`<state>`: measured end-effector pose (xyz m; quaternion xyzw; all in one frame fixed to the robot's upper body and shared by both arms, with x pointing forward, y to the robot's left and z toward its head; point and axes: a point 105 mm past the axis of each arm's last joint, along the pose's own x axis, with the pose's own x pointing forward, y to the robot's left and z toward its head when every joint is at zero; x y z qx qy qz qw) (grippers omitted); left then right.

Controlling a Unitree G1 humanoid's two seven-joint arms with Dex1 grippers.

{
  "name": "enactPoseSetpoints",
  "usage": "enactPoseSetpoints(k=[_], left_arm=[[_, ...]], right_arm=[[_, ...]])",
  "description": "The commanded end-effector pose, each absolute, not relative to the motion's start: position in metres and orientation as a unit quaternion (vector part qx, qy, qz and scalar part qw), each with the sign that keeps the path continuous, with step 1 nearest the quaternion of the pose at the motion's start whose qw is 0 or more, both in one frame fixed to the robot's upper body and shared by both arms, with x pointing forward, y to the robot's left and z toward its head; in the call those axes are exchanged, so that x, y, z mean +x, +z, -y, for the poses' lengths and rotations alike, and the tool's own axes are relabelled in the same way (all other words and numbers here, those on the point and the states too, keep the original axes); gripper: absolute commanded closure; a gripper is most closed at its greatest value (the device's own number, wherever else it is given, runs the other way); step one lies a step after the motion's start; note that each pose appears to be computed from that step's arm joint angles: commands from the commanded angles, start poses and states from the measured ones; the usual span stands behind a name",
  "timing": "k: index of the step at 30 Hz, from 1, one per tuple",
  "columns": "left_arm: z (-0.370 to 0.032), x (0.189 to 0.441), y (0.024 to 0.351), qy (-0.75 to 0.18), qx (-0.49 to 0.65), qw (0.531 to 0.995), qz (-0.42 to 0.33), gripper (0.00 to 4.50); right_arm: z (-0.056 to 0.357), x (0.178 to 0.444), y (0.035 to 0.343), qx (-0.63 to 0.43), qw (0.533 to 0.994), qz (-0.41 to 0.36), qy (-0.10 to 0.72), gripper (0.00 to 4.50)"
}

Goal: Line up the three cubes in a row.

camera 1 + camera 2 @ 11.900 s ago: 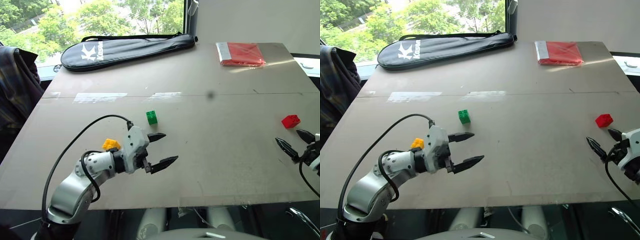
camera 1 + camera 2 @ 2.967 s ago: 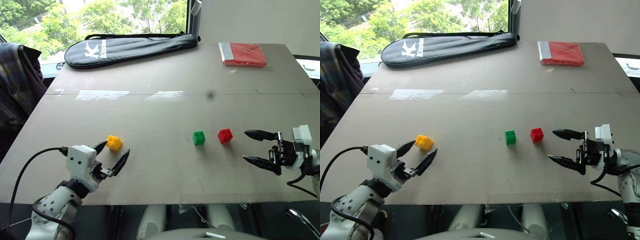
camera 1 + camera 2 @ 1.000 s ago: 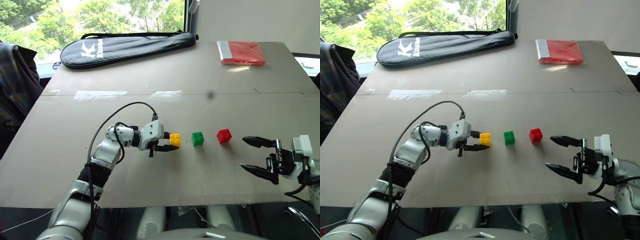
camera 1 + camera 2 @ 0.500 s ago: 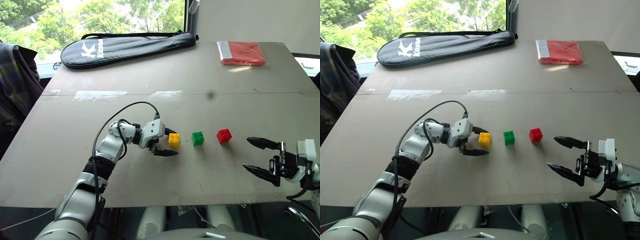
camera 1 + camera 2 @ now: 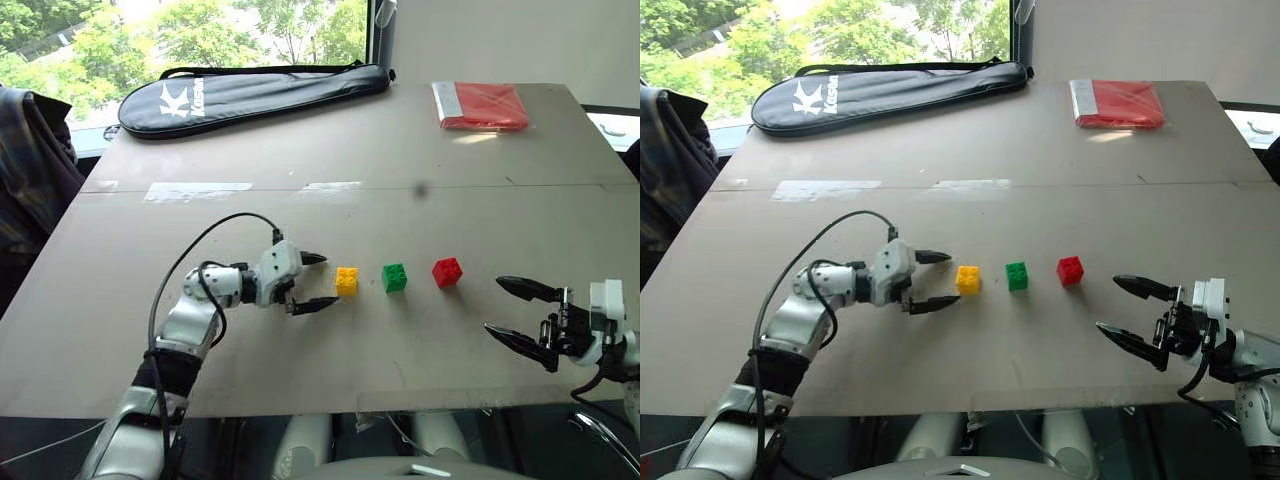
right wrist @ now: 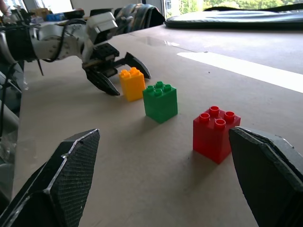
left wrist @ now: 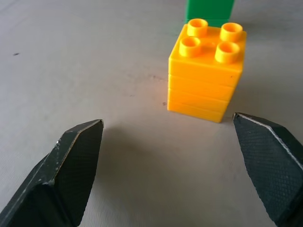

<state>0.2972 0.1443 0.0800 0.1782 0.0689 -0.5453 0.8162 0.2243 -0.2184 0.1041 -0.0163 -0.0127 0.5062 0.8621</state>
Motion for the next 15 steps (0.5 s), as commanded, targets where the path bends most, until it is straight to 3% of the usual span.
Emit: enactPoseSetpoints(k=[1,6,15], left_arm=[[-0.151,0.279,0.104,-0.513,0.143,0.845,-0.037,0.04],[-0.167,0.240,0.082,-0.460,0.115,0.876,-0.090,0.04],[-0.170,0.223,0.067,-0.360,0.093,0.923,-0.102,0.04]], right_arm=[[0.228,0.226,0.100,-0.030,0.878,0.006,0.477,0.00],[0.238,0.229,0.088,-0.041,0.886,-0.016,0.462,0.00],[0.249,0.236,0.076,-0.053,0.904,-0.039,0.422,0.00]])
